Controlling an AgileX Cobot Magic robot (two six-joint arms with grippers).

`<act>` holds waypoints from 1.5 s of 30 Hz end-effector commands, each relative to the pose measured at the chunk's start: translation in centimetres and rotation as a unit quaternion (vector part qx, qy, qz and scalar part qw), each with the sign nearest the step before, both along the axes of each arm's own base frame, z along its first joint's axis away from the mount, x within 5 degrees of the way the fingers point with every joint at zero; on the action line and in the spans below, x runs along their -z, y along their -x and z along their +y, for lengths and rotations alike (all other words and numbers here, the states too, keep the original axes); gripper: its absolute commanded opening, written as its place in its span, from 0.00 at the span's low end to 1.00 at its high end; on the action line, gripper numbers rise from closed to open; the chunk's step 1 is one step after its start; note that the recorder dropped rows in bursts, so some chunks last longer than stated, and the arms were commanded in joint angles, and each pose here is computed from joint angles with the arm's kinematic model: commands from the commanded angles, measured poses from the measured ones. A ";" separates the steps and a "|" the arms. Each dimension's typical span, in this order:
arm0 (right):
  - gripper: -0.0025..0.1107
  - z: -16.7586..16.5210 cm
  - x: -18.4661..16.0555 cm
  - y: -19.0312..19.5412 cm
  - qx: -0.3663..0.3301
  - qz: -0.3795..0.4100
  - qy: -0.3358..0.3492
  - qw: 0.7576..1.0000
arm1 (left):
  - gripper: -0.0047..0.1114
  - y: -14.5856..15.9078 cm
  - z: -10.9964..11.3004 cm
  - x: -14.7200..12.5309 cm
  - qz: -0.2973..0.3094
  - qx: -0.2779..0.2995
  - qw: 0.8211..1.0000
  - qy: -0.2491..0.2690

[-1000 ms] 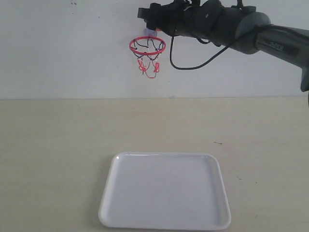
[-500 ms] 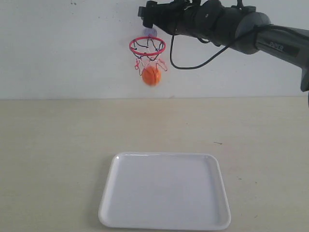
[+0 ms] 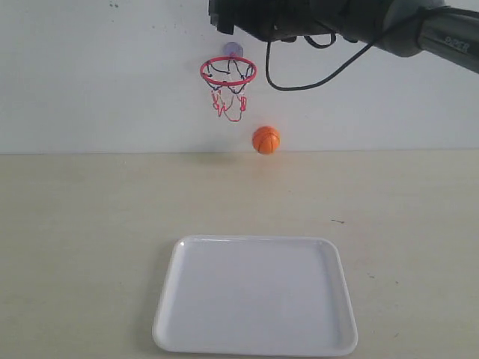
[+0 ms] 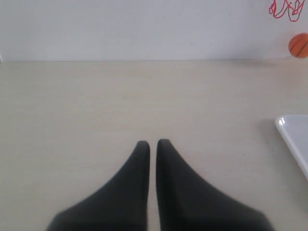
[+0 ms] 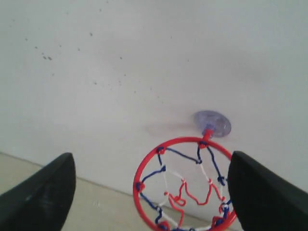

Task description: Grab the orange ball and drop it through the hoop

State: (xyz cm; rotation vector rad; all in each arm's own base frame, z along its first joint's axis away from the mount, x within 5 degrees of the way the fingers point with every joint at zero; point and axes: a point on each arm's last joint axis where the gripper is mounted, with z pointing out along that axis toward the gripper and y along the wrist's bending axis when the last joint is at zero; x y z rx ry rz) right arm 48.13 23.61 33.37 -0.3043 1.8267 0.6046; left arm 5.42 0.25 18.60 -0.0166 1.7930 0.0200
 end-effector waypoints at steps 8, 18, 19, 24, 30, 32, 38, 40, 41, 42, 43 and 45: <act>0.27 -2.5 1.1 1.5 -0.075 0.138 0.078 0.984 | 0.08 0.0 -0.1 0.1 0.000 0.005 1.000 0.004; 0.02 -4.5 3.5 5.4 -0.061 0.205 0.086 0.973 | 0.08 0.0 -0.1 0.1 0.000 0.005 1.000 0.004; 0.02 -4.9 4.0 6.4 -0.056 0.210 0.090 0.972 | 0.08 0.0 -0.1 0.1 0.000 0.005 1.000 0.004; 0.02 -7.4 4.6 12.1 -0.035 0.225 0.088 0.970 | 0.08 0.0 -0.1 0.1 0.000 0.005 1.000 0.004; 0.02 -12.5 7.6 23.0 0.042 0.226 0.054 0.972 | 0.08 0.0 -0.1 0.1 0.000 0.005 1.000 0.004; 0.02 -13.6 8.1 26.2 0.039 0.228 0.055 0.971 | 0.08 0.0 -0.1 0.1 0.000 0.005 1.000 0.004; 0.02 -14.6 7.6 31.8 -0.016 0.252 0.049 0.966 | 0.08 0.0 -0.1 0.1 0.000 0.005 1.000 0.004; 0.02 -14.8 7.2 32.1 -0.017 0.241 0.045 0.969 | 0.08 0.0 -0.1 0.1 0.000 0.005 1.000 0.004; 0.02 -14.8 7.1 32.2 -0.017 0.240 0.044 0.970 | 0.08 0.0 -0.1 0.1 0.000 0.005 1.000 0.004; 0.02 -14.8 7.0 32.2 -0.017 0.237 0.043 0.970 | 0.08 0.0 -0.1 0.1 0.000 0.005 1.000 0.004; 0.02 -14.8 7.0 32.2 -0.017 0.237 0.043 0.970 | 0.08 0.0 -0.1 0.1 0.000 0.005 1.000 0.004; 0.02 -14.7 7.0 32.3 -0.020 0.236 0.044 0.970 | 0.08 0.0 -0.1 0.1 0.000 0.005 1.000 0.004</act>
